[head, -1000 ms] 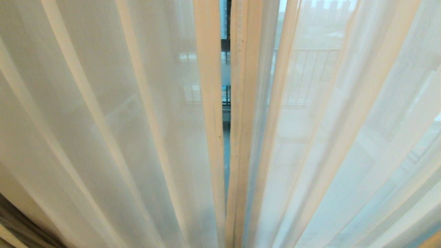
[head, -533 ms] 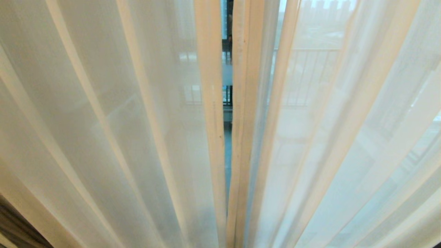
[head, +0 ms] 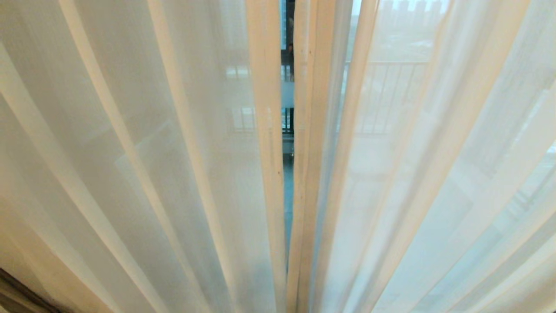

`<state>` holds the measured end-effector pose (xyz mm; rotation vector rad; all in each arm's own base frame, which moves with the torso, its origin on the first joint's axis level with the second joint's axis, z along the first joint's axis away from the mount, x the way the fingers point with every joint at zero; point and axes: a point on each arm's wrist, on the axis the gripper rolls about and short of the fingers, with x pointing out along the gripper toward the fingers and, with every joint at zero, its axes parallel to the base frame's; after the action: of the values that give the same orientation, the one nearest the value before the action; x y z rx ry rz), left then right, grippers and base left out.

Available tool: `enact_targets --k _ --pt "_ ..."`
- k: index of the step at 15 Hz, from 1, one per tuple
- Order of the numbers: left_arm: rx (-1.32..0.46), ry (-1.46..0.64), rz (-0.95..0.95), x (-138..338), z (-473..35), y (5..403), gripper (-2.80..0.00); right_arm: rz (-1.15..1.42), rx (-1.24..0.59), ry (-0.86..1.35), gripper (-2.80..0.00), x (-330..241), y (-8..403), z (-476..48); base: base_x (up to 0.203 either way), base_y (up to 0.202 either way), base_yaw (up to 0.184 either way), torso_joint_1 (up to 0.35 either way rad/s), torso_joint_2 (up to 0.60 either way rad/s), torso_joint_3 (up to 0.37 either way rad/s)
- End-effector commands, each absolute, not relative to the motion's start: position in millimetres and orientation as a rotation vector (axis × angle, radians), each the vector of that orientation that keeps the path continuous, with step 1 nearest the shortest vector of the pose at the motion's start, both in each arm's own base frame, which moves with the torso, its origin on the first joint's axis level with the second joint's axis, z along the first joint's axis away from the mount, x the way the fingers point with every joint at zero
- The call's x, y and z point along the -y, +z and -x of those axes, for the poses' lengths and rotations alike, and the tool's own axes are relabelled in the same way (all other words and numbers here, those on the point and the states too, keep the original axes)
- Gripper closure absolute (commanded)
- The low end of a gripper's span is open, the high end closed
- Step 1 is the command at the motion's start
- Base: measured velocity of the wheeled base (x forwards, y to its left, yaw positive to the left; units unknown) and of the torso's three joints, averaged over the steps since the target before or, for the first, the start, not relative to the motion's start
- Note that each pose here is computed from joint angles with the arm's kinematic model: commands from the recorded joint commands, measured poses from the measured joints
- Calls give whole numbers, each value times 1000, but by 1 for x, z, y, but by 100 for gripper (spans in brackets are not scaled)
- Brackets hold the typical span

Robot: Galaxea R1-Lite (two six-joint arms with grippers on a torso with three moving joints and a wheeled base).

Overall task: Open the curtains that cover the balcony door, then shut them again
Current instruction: Pull the outer curtains open on both sides

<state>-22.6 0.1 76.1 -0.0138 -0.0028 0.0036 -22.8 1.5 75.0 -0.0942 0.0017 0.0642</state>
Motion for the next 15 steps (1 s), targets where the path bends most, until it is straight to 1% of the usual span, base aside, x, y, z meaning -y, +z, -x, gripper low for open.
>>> enact_targets --k 1,15 --pt "6 3 15 0 23 76 0 95 -2 65 0 -2 75 23 0 0 0 0 0 0" --pt "6 3 11 0 23 76 0 95 -1 66 0 -2 75 23 0 0 0 0 0 0"
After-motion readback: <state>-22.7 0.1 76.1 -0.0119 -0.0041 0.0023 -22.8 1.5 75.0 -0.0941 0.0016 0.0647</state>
